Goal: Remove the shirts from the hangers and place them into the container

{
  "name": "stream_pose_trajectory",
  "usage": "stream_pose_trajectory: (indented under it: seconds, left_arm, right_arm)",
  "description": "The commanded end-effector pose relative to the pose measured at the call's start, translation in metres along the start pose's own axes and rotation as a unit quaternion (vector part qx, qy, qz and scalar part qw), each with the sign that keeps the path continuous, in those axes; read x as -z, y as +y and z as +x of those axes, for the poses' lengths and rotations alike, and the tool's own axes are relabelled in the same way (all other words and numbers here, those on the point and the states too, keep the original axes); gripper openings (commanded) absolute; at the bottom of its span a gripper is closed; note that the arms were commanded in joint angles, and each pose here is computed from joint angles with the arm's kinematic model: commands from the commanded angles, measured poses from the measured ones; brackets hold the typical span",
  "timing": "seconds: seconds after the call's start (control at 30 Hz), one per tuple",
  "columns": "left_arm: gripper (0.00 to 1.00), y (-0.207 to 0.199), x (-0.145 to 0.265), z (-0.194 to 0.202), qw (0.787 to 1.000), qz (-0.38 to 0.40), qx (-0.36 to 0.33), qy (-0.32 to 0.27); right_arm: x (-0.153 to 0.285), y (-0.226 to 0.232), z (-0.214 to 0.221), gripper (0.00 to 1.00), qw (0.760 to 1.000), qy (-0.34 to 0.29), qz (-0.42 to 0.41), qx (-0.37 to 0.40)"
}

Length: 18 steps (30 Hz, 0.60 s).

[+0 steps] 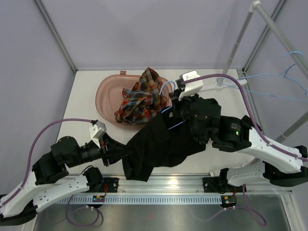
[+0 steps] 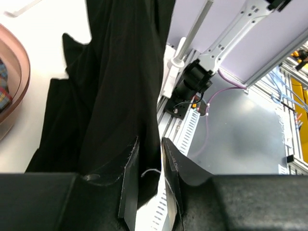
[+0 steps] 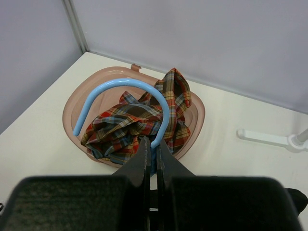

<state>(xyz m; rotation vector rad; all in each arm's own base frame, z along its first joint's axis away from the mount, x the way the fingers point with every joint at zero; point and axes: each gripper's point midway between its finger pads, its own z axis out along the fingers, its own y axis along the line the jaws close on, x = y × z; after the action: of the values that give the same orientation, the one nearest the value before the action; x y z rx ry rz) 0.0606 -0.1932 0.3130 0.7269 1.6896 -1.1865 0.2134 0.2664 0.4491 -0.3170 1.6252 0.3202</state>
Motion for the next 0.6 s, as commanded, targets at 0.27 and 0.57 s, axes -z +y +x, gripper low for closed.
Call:
stream_pose_trajectory:
  seconds: [0.27, 0.57]
  left_arm:
    - [0.00, 0.013, -0.005, 0.001, 0.999, -0.037, 0.009, 0.010]
    - [0.00, 0.049, 0.020, -0.035, 0.984, -0.156, 0.020, -0.087]
  right_arm:
    - [0.020, -0.043, -0.048, 0.00, 0.998, -0.048, 0.049, -0.004]
    - [0.036, -0.074, -0.046, 0.00, 0.995, -0.047, 0.091, -0.001]
